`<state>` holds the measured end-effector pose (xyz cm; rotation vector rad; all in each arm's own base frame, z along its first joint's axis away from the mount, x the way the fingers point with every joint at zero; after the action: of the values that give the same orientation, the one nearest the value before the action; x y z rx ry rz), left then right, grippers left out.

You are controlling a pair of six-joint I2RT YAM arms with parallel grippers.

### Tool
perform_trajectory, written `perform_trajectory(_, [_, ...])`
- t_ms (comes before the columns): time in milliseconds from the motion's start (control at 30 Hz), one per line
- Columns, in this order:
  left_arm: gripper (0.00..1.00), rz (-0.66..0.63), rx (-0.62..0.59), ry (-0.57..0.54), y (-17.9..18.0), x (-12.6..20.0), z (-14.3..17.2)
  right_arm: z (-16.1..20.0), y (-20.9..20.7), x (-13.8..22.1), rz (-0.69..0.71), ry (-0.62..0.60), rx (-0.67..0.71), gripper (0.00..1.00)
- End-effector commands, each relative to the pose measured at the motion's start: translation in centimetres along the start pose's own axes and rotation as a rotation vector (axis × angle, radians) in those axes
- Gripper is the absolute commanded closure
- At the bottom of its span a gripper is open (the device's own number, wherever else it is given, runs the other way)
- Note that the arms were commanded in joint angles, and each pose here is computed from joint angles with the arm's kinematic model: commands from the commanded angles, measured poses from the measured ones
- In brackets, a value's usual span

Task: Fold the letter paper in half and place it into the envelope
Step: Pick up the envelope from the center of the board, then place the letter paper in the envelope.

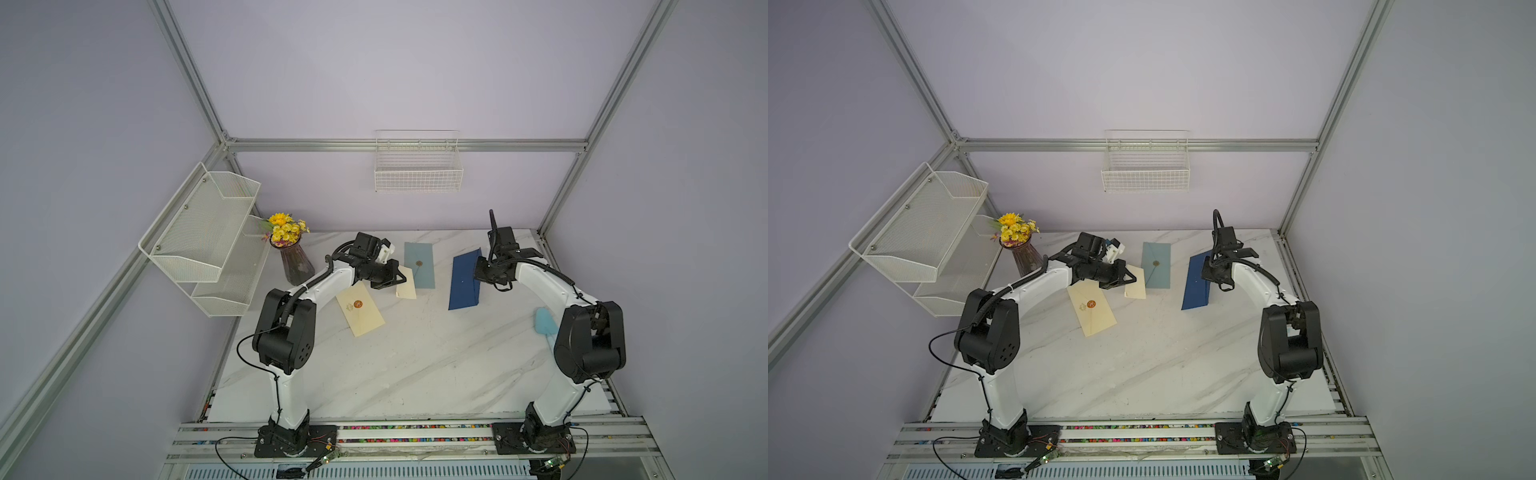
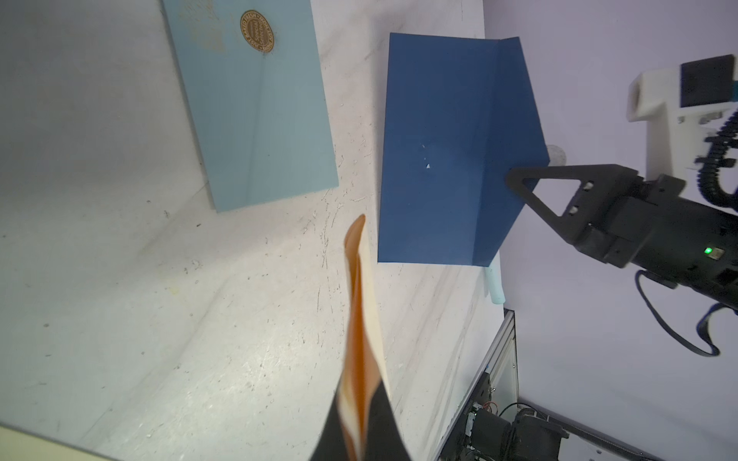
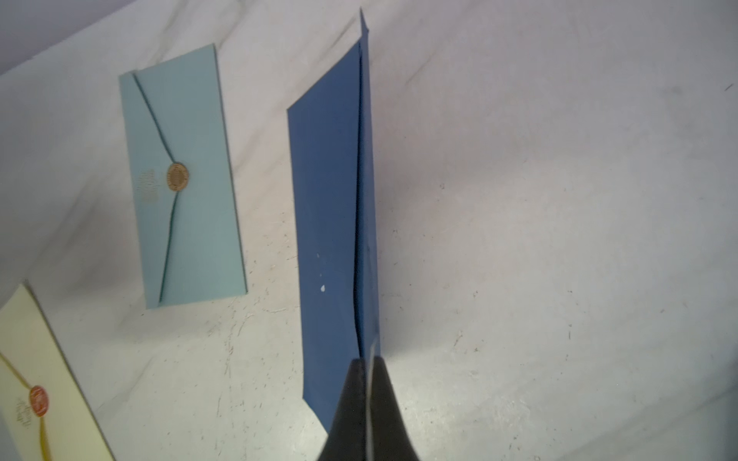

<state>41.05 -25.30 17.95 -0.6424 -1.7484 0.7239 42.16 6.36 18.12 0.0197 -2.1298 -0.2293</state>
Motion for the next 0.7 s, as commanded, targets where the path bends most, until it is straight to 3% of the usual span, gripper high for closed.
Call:
perform_trajectory(0, [1.0, 0.005, -0.089, -0.048, -3.2, 1.7, -0.6, -0.5, 1.9, 2.1, -0.112, -0.043, 0.002, 1.0])
perform_trajectory(400, [1.0, 0.024, -0.205, -0.034, -8.8, 0.6, 0.2, 1.1, 6.6, 6.4, -0.358, -0.017, -0.009, 1.0])
perform_trajectory(667, [1.0, 0.009, -0.284, 0.009, -11.6, -1.0, 2.0, 2.8, 9.8, 7.0, -0.459, 0.007, -0.018, 1.0])
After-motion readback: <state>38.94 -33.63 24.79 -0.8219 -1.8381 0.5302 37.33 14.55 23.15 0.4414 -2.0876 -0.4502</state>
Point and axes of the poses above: each gripper's point midway between its finger pads, its own x axis back along the fingers, its own y axis along the line the jaws close on, z = x × y, the point moved 4 cm from there along x, back along the fingers, and after that the axes turned 8 degrees about x, right-handed, at the moved point
